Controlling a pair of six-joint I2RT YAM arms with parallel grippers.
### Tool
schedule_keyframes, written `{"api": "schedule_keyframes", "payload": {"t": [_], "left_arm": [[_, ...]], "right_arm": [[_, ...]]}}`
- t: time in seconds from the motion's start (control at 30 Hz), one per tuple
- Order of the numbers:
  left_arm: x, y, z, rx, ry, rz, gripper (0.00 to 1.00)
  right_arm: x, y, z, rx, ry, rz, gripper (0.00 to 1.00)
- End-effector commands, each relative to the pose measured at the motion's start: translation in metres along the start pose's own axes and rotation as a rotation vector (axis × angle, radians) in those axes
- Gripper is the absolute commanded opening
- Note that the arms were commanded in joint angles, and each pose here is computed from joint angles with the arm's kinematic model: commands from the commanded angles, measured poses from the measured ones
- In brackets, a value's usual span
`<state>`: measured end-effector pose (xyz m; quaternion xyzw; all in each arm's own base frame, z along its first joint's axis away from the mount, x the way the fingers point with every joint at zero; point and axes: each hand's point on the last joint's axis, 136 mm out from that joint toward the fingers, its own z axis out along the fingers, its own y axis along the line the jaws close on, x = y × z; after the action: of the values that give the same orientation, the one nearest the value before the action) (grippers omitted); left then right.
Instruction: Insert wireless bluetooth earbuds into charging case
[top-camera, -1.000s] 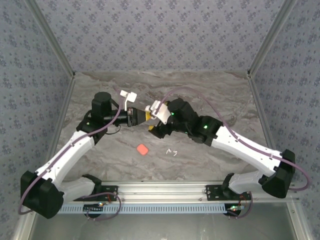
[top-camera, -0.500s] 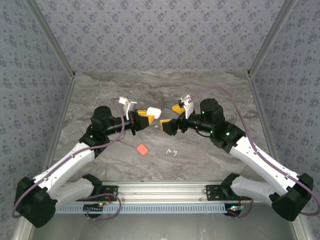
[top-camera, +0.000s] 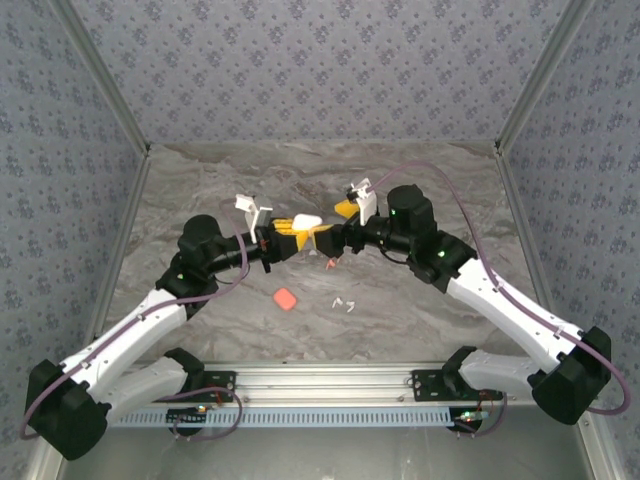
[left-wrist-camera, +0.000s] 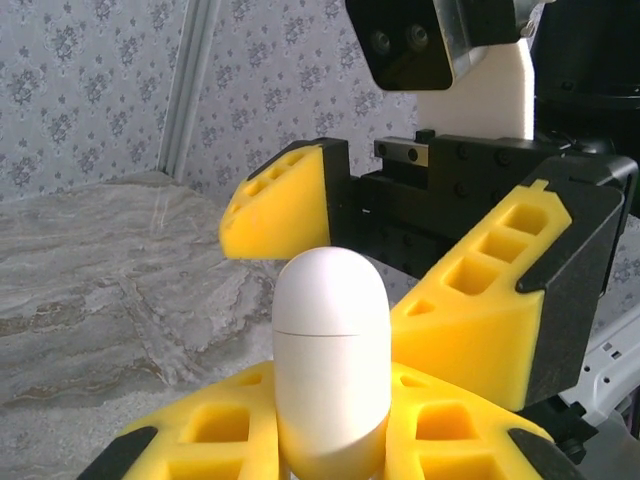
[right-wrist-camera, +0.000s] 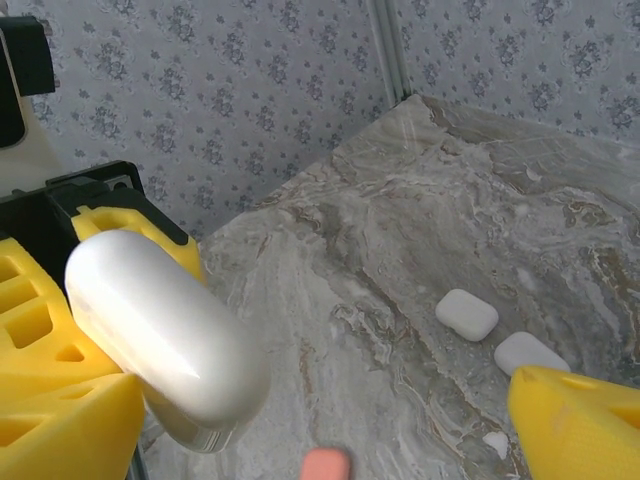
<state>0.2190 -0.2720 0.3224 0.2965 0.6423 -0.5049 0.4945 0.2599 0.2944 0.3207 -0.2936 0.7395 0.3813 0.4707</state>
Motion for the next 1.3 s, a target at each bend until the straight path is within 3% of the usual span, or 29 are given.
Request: {"api": "schedule_keyframes", "payload": {"t": [0.0, 0.53, 0.83, 0.97, 1.27], "left_arm": [[-0.013, -0.015, -0.003, 0.041, -0.024, 0.058, 0.0], [-0.012, -0.015, -0.001, 0.046, -0.014, 0.065, 0.0], [-0.006, -0.002, -0.003, -0.024, -0.018, 0.073, 0.0], [-0.006, 0.005, -0.007, -0.073, -0.034, 0.086, 0.0], [-0.003, 0.006, -0.018, -0.119, -0.036, 0.114, 0.0]], "right_arm": [[-0.02, -0.009, -0.005, 0.051, -0.043, 0.004, 0.94], [-0.025, -0.018, 0.002, 0.075, -0.015, 0.012, 0.94], [-0.029, -0.017, -0.033, 0.109, -0.029, 0.044, 0.95], [0.007, -0.04, -0.046, 0.249, 0.09, 0.152, 0.92], [0.137, -0.079, -0.044, 0.493, 0.393, 0.466, 0.64]]}}
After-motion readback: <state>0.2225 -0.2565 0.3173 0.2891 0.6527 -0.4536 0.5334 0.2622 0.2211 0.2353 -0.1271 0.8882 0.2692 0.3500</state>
